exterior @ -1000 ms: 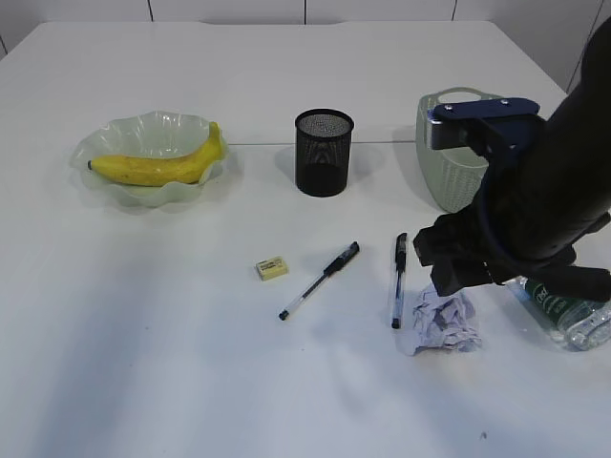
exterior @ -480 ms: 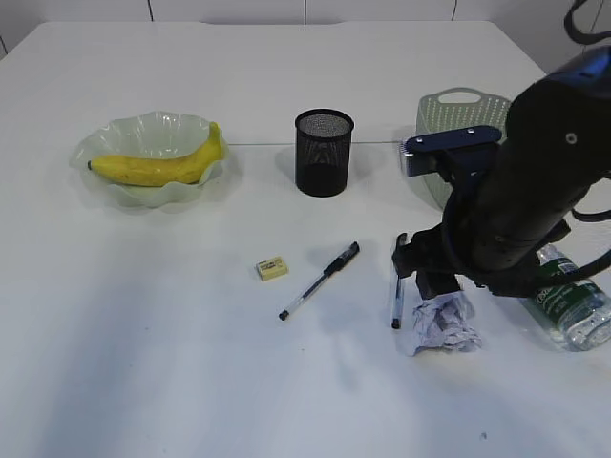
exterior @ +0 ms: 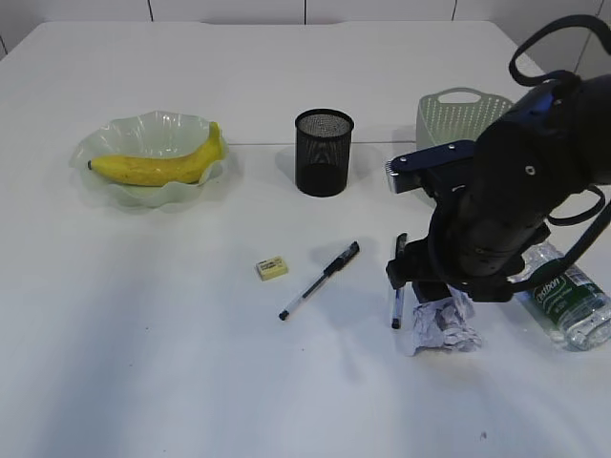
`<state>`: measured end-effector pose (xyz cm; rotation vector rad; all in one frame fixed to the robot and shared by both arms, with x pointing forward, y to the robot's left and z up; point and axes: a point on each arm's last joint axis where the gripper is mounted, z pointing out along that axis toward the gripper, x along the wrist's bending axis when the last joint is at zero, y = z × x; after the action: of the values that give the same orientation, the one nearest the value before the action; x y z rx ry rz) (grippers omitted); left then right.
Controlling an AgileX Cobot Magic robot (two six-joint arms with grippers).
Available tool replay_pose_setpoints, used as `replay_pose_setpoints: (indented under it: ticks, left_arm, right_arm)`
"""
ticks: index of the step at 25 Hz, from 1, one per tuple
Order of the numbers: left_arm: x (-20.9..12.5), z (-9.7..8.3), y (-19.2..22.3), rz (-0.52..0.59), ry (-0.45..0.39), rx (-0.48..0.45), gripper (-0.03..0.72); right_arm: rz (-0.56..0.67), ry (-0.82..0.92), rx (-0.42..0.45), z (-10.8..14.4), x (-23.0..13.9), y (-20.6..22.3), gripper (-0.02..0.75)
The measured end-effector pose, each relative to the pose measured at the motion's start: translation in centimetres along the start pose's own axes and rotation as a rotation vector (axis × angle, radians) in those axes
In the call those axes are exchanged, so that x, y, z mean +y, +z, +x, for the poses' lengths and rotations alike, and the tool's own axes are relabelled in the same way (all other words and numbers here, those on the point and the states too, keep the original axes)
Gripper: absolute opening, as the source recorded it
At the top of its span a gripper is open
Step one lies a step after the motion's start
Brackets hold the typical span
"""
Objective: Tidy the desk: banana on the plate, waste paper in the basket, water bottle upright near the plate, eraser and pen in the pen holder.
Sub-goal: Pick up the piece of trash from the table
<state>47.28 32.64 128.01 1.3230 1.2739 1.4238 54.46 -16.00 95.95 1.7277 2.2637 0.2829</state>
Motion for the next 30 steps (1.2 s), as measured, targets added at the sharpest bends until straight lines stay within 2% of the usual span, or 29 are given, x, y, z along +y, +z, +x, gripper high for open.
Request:
replay_pose_setpoints:
  ticks: [18,24,27,30]
  left_arm:
    - [-0.4,0.0,-0.1,0.047,0.0,-0.001,0.317]
    - [-0.4,0.0,-0.1,0.05,0.0,-0.001,0.317]
    - [-0.4,0.0,-0.1,0.05,0.0,-0.001,0.317]
    - [-0.4,0.0,-0.1,0.05,0.0,-0.001,0.317]
  right_arm:
    - [0.067,-0.026,-0.023,0.4,-0.3,3.0,0.465]
    - [0.051,-0.046,-0.031,0.3,-0.1,3.1,0.462]
    - [0.036,-0.057,-0.033,0.3,0.0,3.2,0.411]
    - [0.032,-0.065,-0.037,0.2,0.0,3.2,0.301]
